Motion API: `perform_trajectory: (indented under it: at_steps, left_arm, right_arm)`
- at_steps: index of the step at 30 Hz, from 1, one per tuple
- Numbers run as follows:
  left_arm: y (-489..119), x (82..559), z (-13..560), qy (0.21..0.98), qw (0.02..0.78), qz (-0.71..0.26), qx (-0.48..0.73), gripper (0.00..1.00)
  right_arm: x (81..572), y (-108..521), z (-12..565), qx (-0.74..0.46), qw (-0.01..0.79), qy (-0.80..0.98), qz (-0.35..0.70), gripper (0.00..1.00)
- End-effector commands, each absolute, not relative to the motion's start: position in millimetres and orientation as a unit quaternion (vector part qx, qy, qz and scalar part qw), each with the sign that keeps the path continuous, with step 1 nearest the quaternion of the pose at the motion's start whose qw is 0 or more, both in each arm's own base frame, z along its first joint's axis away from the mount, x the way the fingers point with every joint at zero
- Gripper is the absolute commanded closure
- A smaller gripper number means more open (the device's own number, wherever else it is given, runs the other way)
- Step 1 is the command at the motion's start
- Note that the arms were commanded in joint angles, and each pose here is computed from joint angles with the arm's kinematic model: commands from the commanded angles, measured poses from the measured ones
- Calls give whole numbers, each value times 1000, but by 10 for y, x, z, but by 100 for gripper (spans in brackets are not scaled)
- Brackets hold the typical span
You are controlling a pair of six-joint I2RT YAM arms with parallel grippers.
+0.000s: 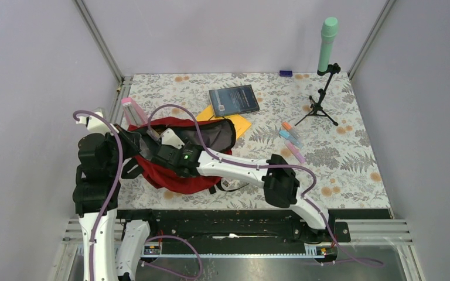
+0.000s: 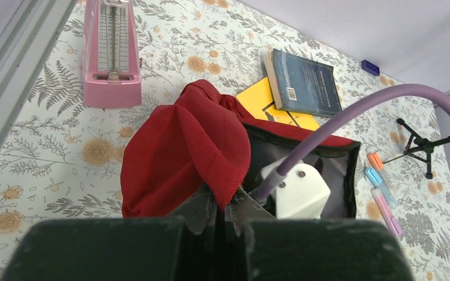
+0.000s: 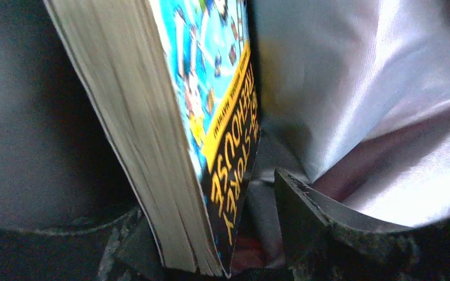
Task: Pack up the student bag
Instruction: Place the book in the student bag.
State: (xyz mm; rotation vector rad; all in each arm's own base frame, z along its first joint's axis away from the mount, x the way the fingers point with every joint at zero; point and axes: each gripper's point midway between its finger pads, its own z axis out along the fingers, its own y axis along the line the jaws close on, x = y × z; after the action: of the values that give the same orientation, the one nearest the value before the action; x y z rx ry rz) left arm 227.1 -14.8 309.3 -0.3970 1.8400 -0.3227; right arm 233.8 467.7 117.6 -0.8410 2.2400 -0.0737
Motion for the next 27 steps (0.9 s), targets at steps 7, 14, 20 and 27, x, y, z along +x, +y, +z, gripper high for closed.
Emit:
perform_trajectory:
  at_steps: [7, 14, 20, 27]
  left_arm:
    - [-12, 2343, 3325, 750, 632, -107, -162, 100]
    - [204, 2394, 3120, 756, 629, -48, -178, 100]
    - [430, 2380, 3069, 740, 639, 4, -210, 100]
    - [574, 2346, 3053, 700, 674, 28, -236, 100]
  right_arm:
    - [2245, 4651, 2060, -288, 403, 859, 131, 23]
    - [2176, 4442, 2451, -257, 412, 844, 226, 13]
    - [2261, 4000, 2638, -215, 424, 845, 244, 8]
    - [2548, 3199, 2426, -107, 436, 858, 250, 2]
